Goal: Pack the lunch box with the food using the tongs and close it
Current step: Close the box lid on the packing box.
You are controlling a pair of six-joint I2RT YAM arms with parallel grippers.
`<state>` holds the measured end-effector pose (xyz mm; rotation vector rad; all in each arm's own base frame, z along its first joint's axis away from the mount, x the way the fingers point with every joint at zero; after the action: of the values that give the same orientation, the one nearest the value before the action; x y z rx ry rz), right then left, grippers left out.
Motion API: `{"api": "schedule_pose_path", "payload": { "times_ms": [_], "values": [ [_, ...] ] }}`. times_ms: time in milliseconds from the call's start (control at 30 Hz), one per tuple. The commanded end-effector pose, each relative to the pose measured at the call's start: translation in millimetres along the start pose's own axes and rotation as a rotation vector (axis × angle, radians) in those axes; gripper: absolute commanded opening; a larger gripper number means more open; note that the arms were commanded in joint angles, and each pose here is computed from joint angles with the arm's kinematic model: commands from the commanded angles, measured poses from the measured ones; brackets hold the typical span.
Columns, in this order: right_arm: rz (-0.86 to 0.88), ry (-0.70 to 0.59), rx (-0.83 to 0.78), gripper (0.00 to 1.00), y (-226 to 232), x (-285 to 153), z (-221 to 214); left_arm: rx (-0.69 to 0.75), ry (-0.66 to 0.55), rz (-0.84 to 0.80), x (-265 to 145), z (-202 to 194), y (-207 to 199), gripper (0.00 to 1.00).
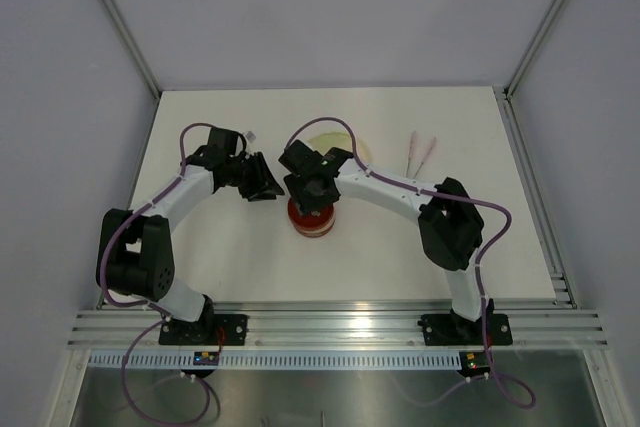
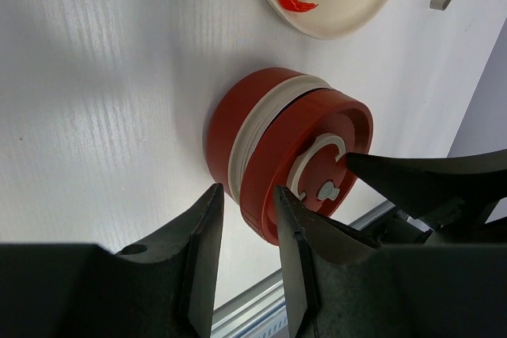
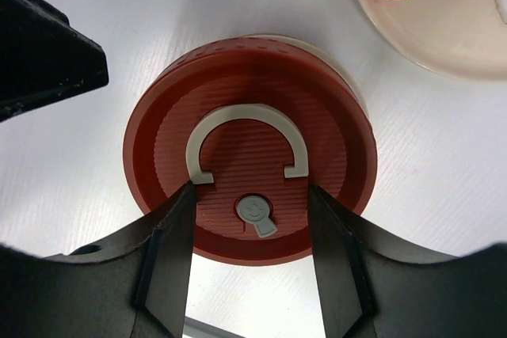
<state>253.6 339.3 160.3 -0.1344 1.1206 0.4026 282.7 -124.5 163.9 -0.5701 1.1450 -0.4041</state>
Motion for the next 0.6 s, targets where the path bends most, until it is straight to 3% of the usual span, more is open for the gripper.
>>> {"api": "schedule_pose_path", "payload": {
  "times_ms": [0, 567],
  "values": [
    [-0.031, 0.011, -0.007, 0.25, 3.8, -6.9, 3.5, 0.022, -0.046, -0.026, -9.0, 4.0, -6.0, 0.35],
    [-0.089, 0.041, -0.008, 0.27, -2.4, 8.4, -5.7, 0.020, -0.040, -0.033, -6.1, 2.7, -4.9, 0.35]
  ]
}}
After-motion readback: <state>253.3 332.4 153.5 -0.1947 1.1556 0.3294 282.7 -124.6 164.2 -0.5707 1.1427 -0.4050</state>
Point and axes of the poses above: each gripper's point midway between its finger pads, its own x axis out along the fingers, its own y axis along the line the jaws close on, z = x × y, the point moved 8 cm from there along -x, back along the fingers, and after that the axes turned 6 degrees about x, right-handed, at the moved point
